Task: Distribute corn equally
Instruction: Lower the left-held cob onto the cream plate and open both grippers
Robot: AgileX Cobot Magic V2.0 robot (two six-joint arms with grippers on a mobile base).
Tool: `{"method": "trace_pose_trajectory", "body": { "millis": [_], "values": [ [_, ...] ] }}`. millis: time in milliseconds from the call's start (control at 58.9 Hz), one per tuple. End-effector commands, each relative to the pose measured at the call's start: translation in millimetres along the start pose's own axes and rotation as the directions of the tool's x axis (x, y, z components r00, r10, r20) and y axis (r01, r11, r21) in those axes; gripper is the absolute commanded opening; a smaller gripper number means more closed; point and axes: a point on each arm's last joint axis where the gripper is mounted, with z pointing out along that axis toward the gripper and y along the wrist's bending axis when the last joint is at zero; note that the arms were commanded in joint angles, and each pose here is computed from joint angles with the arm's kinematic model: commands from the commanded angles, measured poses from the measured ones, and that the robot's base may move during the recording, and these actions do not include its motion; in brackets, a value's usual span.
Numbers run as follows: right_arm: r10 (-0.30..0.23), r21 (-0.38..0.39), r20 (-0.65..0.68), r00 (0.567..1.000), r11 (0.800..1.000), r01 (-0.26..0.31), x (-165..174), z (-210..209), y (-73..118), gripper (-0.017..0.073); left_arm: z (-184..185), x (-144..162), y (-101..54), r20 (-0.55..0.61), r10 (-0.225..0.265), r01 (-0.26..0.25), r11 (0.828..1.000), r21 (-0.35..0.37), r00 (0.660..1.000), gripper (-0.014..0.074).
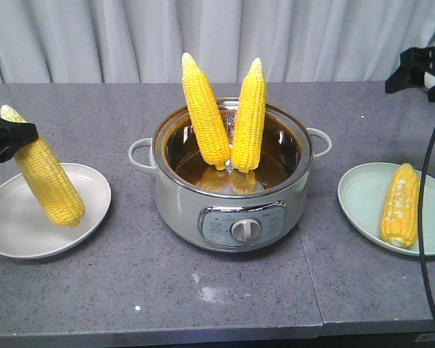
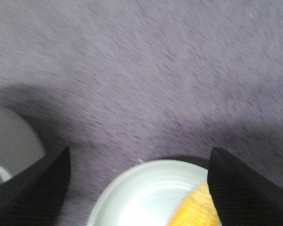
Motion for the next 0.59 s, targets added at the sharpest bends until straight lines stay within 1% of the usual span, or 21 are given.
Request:
{"method": "trace_pose_trajectory", "body": {
  "millis": [0, 136, 255, 306, 458, 577],
  "values": [
    [-0.024, -0.091, 0.153, 0.988, 0.995, 0.038, -20, -47, 25.2, 0.0559, 1, -6, -2.1, 0.007, 0.000, 0.000, 1.000, 0.015, 1.000, 0.0065],
    [-0.010, -0.196, 0.228, 0.974, 0.979, 0.056, -31, -67, 41.6, 0.0560, 6, -3, 1.6, -0.006, -0.009, 0.009, 1.000, 0.005, 1.000, 0.0097],
    [-0.003, -0.266, 0.273, 0.962, 0.961, 0.078, -36, -75, 50.3, 0.0560, 10, -1, 4.5, -0.018, -0.016, 0.016, 1.000, -0.002, 1.000, 0.0165],
    [-0.005, -0.291, 0.286, 0.958, 0.952, 0.092, -37, -76, 52.9, 0.0560, 11, 0, 5.3, -0.025, -0.019, 0.019, 1.000, 0.000, 1.000, 0.0217],
    [0.012, -0.332, 0.298, 0.954, 0.939, 0.092, -38, -78, 56.4, 0.0560, 12, 0, 5.8, -0.027, -0.020, 0.020, 1.000, -0.002, 0.999, 0.0380],
    [0.010, -0.359, 0.311, 0.950, 0.927, 0.107, -39, -79, 59.2, 0.0560, 12, 0, 5.8, -0.026, -0.020, 0.020, 1.000, -0.002, 0.999, 0.0473]
  ]
}}
